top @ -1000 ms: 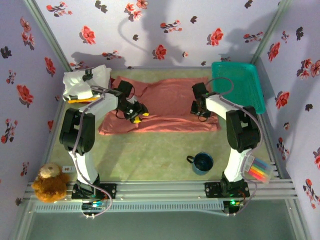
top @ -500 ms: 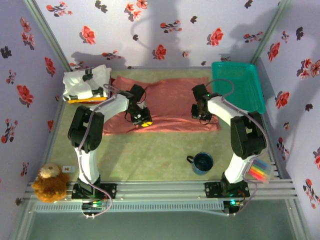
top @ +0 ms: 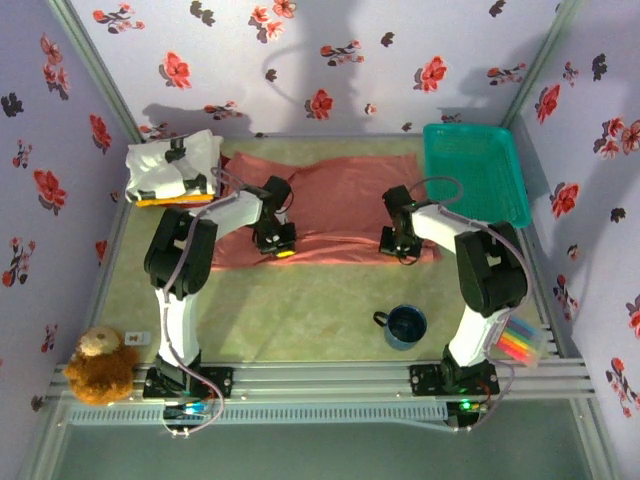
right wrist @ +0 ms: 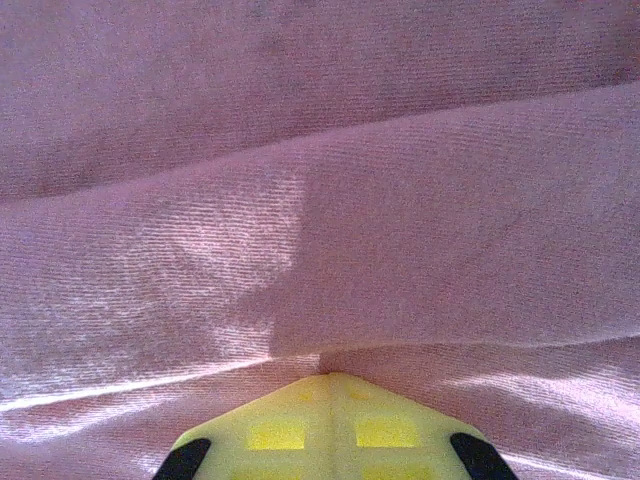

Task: Fold and stack the t-shirts

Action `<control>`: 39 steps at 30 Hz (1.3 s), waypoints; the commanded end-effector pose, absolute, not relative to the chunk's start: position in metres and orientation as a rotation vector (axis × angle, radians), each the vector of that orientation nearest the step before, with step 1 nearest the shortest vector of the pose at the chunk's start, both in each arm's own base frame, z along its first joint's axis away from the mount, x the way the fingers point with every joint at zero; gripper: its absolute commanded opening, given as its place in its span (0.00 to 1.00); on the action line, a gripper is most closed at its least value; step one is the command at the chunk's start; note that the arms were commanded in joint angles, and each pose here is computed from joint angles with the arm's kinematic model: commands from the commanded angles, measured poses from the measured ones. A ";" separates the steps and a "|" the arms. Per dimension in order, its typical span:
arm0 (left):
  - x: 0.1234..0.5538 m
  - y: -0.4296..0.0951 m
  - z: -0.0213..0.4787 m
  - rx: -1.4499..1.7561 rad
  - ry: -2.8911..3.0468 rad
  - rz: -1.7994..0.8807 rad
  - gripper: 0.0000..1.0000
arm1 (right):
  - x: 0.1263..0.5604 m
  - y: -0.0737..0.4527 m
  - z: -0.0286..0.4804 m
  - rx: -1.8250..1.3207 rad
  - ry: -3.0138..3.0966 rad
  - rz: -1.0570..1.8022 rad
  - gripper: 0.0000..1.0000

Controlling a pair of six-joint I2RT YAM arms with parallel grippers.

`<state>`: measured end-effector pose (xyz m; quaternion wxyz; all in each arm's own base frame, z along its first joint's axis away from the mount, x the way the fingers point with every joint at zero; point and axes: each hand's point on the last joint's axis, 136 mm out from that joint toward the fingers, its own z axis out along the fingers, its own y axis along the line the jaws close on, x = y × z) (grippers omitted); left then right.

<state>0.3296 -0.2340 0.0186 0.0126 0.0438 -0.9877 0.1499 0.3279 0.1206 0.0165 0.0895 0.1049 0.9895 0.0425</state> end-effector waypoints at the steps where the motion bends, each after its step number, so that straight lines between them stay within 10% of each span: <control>1: 0.304 -0.213 0.004 0.144 -3.041 0.353 0.08 | 0.284 0.107 0.000 0.363 3.060 0.031 0.00; 13: 0.249 -0.199 0.004 0.216 -2.998 0.364 0.09 | 0.198 0.107 -0.001 0.490 3.141 0.091 0.04; 23: 0.280 -0.246 0.072 0.107 -3.088 0.564 0.24 | 0.228 0.104 0.066 0.477 2.988 0.167 0.34; 39: 0.268 -0.363 0.071 -0.121 -2.928 0.774 0.47 | 0.252 0.085 0.073 0.583 2.937 0.243 0.38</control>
